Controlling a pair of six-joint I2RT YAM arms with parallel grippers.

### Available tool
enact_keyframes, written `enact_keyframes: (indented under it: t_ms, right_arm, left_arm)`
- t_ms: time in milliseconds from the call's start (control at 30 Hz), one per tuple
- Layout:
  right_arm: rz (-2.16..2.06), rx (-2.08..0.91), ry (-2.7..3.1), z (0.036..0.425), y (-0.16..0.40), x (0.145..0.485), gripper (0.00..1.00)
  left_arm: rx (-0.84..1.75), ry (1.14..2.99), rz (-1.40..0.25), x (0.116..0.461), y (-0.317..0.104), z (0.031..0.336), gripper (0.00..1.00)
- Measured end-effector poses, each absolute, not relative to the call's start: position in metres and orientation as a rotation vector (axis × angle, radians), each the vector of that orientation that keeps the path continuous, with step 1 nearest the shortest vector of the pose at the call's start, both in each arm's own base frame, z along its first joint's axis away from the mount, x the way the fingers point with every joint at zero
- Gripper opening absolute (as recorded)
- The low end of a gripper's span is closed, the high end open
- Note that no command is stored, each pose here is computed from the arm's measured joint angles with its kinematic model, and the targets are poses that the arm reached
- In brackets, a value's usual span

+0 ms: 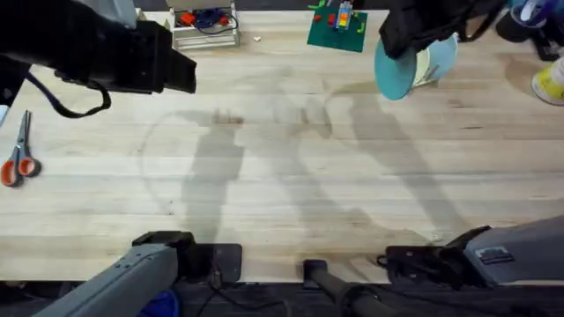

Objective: Pick up the plates from the table one by one and place each into a slot on the dish rack.

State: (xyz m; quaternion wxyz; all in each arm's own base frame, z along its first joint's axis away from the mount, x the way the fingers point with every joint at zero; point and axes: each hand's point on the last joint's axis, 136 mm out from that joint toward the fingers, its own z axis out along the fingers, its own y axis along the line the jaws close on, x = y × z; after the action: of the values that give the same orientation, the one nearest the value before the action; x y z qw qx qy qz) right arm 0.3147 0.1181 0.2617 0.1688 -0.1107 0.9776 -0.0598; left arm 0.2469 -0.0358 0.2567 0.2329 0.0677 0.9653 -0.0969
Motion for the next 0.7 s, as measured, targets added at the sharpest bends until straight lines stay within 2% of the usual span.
enact_keyframes:
  t_ms: [133, 200, 300, 367, 433, 700]
  right_arm:
    - [-0.162, -0.320, 2.758, 0.269, 0.115, 0.312, 0.033]
    - [-0.162, -0.341, 2.749, 0.272, 0.115, 0.310, 0.033]
    - [-0.166, -0.362, 2.746, 0.273, 0.114, 0.309, 0.033]
    - [-0.172, -0.370, 2.750, 0.273, 0.113, 0.308, 0.033]
    - [-0.175, -0.376, 2.752, 0.272, 0.113, 0.307, 0.033]
    - [-0.198, -0.395, 2.751, 0.273, 0.100, 0.313, 0.032]
  left_arm:
    - [0.184, 2.653, -0.256, 0.247, -0.035, 0.257, 0.058]
    - [0.187, 2.653, -0.252, 0.247, -0.034, 0.256, 0.286]
    - [0.189, 2.653, -0.248, 0.247, -0.034, 0.256, 0.748]
    - [0.186, 2.653, -0.249, 0.247, -0.034, 0.256, 0.958]
    - [0.188, 2.653, -0.248, 0.247, -0.034, 0.256, 0.991]
    - [0.184, 2.688, -0.254, 0.239, -0.034, 0.253, 0.995]
